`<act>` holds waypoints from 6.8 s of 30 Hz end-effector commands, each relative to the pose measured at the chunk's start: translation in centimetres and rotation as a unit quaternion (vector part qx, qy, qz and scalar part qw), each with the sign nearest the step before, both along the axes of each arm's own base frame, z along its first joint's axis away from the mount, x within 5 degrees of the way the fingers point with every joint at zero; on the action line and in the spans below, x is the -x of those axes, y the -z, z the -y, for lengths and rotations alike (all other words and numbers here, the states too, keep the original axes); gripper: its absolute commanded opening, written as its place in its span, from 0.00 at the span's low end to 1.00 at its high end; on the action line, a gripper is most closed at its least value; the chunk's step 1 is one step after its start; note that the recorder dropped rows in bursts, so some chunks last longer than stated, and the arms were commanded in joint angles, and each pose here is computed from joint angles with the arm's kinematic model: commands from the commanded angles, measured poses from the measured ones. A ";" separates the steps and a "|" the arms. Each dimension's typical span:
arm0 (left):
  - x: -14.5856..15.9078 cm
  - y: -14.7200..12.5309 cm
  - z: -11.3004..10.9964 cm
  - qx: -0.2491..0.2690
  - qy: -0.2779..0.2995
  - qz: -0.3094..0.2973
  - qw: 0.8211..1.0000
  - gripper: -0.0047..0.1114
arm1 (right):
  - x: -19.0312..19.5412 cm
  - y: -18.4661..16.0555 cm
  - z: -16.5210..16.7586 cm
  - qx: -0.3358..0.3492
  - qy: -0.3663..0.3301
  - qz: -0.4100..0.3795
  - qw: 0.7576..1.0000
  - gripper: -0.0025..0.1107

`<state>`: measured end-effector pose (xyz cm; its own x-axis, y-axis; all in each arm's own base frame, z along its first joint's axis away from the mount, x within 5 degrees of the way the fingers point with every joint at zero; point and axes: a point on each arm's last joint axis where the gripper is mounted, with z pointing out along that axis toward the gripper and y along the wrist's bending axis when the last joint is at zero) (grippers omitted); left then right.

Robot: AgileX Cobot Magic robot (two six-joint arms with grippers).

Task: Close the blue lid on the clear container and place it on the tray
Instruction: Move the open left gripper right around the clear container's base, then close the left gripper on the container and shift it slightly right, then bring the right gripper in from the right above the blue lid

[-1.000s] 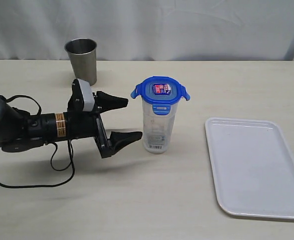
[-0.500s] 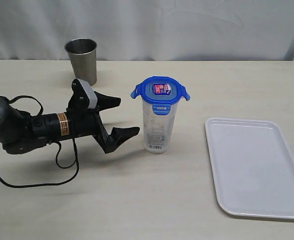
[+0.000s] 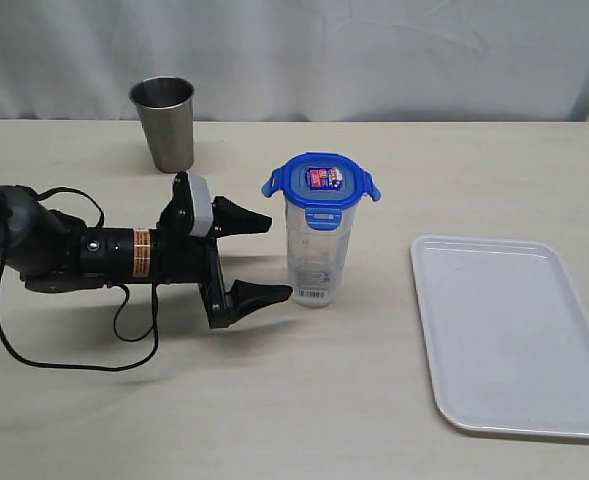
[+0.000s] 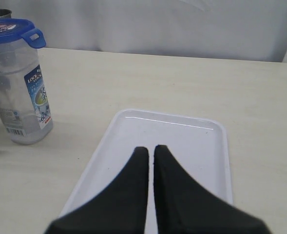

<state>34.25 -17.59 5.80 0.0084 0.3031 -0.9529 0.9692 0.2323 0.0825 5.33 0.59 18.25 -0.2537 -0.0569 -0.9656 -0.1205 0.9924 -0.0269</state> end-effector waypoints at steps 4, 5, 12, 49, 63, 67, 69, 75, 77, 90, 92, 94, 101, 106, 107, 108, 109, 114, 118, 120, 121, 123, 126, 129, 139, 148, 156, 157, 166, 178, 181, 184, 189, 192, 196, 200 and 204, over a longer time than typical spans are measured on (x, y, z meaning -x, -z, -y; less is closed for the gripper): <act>-0.3 1.1 1.8 0.006 0.030 -0.008 1.000 0.94 | 0.0 0.1 0.0 -0.003 0.003 0.001 1.000 0.06; -0.6 1.1 2.3 0.006 0.036 -0.008 0.999 0.94 | 0.0 0.1 0.0 -0.003 0.003 0.001 1.000 0.06; -1.2 0.9 4.5 -0.001 0.052 0.013 0.999 0.94 | 0.0 0.1 0.0 -0.003 0.003 0.001 1.000 0.06; -1.0 0.2 5.4 0.061 0.013 -0.143 0.988 0.94 | 0.0 0.1 0.0 -0.003 0.003 0.001 1.000 0.06; -1.0 0.3 5.4 0.051 0.026 -0.110 0.992 0.94 | 0.0 0.1 0.0 -0.003 0.003 0.001 1.000 0.06; -0.7 0.2 5.4 0.052 0.043 -0.109 0.992 0.94 | 0.0 0.1 0.0 -0.003 0.003 0.001 1.000 0.06; -0.5 -0.2 5.5 0.073 0.054 -0.109 0.990 0.94 | 0.0 0.1 0.0 -0.003 0.003 0.001 1.000 0.06; -0.5 -0.4 5.6 0.083 0.059 -0.109 0.989 0.94 | 0.0 0.1 0.0 -0.003 0.003 0.001 1.000 0.06; -0.5 -0.4 5.6 0.083 0.059 -0.109 0.989 0.94 | 0.0 0.1 0.0 -0.003 0.003 0.001 1.000 0.06; -0.4 -0.4 5.6 0.084 0.062 -0.108 0.989 0.94 | 0.0 0.1 0.0 -0.003 0.003 0.001 1.000 0.06; -0.4 -0.4 5.7 0.087 0.062 -0.113 0.988 0.94 | 0.0 0.1 0.0 -0.003 0.003 0.001 1.000 0.06; -0.2 -0.3 6.0 0.083 0.063 -0.114 0.988 0.94 | 0.0 0.1 0.0 -0.003 0.003 0.001 1.000 0.06; 0.1 0.9 8.0 -0.007 0.041 -0.103 0.994 0.94 | 0.0 0.1 0.0 -0.003 0.003 0.001 1.000 0.06; 0.0 0.3 9.2 0.003 0.039 -0.093 0.995 0.94 | 0.0 0.1 0.0 -0.003 0.003 0.001 1.000 0.06; -0.1 0.2 9.2 0.006 0.034 -0.094 0.995 0.94 | 0.0 0.1 0.0 -0.003 0.003 0.001 1.000 0.06; -0.2 0.1 9.3 0.009 0.033 -0.092 0.995 0.94 | 0.0 0.1 0.0 -0.003 0.003 0.001 1.000 0.06; -0.3 0.1 9.3 0.011 0.033 -0.091 0.995 0.94 | 0.0 0.1 0.0 -0.003 0.003 0.001 1.000 0.06; -0.1 -0.1 9.4 0.019 0.041 -0.088 0.995 0.94 | 0.0 0.1 0.0 -0.003 0.003 0.001 1.000 0.06; -0.3 -0.6 9.0 0.046 0.051 -0.085 0.994 0.94 | 0.0 0.1 0.0 -0.003 0.003 0.001 1.000 0.06; -0.5 -0.7 8.6 0.050 0.054 -0.083 0.994 0.94 | 0.0 0.1 0.0 -0.003 0.003 0.001 1.000 0.06; -0.6 -0.6 8.4 0.048 0.054 -0.083 0.994 0.94 | 0.0 0.1 0.0 -0.003 0.003 0.001 1.000 0.06; -0.6 -0.5 8.1 0.039 0.064 -0.080 0.994 0.94 | 0.0 0.1 0.0 -0.003 0.003 0.001 1.000 0.06; -0.4 -0.3 7.8 0.025 0.081 -0.075 0.994 0.94 | 0.0 0.1 0.0 -0.003 0.003 0.001 1.000 0.06; -0.3 -0.2 7.8 0.020 0.089 -0.074 0.993 0.94 | 0.0 0.1 0.0 -0.003 0.003 0.001 1.000 0.06; 0.0 -0.1 7.8 0.007 0.111 -0.054 0.992 0.94 | 0.0 0.1 0.0 -0.003 0.003 0.001 1.000 0.06; -0.1 0.2 7.6 -0.008 0.109 -0.048 0.993 0.94 | -0.2 -0.7 0.0 -0.008 0.003 0.046 0.999 0.06; -0.2 0.3 7.6 -0.016 0.105 -0.047 0.993 0.94 | -0.3 -2.4 -0.1 -0.048 0.001 0.132 0.990 0.06; -0.2 0.4 7.6 -0.019 0.102 -0.047 0.993 0.94 | -0.3 -2.9 -0.1 -0.072 0.003 0.155 0.985 0.06; -0.2 0.4 7.6 -0.020 0.102 -0.047 0.993 0.94 | -0.1 -4.3 0.3 -0.229 0.023 0.197 0.953 0.06; -0.2 0.4 7.6 -0.020 0.101 -0.047 0.994 0.94 | -0.6 -6.5 -0.1 -0.197 0.012 0.168 0.966 0.06; -0.2 0.4 7.6 -0.019 0.102 -0.047 0.994 0.94 | -2.2 -9.8 -0.5 -0.194 0.008 0.119 0.974 0.14; -0.2 0.4 7.6 -0.019 0.102 -0.047 0.994 0.94 | -5.2 -12.8 -1.3 -0.183 -0.001 0.027 0.983 0.32; -0.2 0.4 7.6 -0.019 0.102 -0.047 0.994 0.94 | -12.3 -15.1 -3.0 -0.138 -0.027 -0.161 0.977 0.47; -0.2 0.4 7.6 -0.019 0.102 -0.047 0.994 0.94 | -18.1 -13.3 -5.1 -0.138 -0.085 -0.286 0.944 0.47; -0.2 0.4 7.6 -0.019 0.102 -0.047 0.994 0.94 | -23.0 -10.1 -7.7 -0.203 -0.175 -0.367 0.891 0.46; -0.3 0.3 7.6 -0.016 0.098 -0.048 0.994 0.94 | -25.3 -7.5 -8.2 -0.230 -0.167 -0.395 0.874 0.46; -0.3 0.3 7.6 -0.015 0.096 -0.049 0.994 0.94 | -26.1 -6.3 -8.4 -0.240 -0.166 -0.396 0.870 0.46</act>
<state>34.29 -25.15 5.24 -0.0253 0.3448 -0.9383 0.9994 0.0320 -0.0152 30.85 8.89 24.84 -0.9039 0.0946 -0.4171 -0.1918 0.7820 0.5930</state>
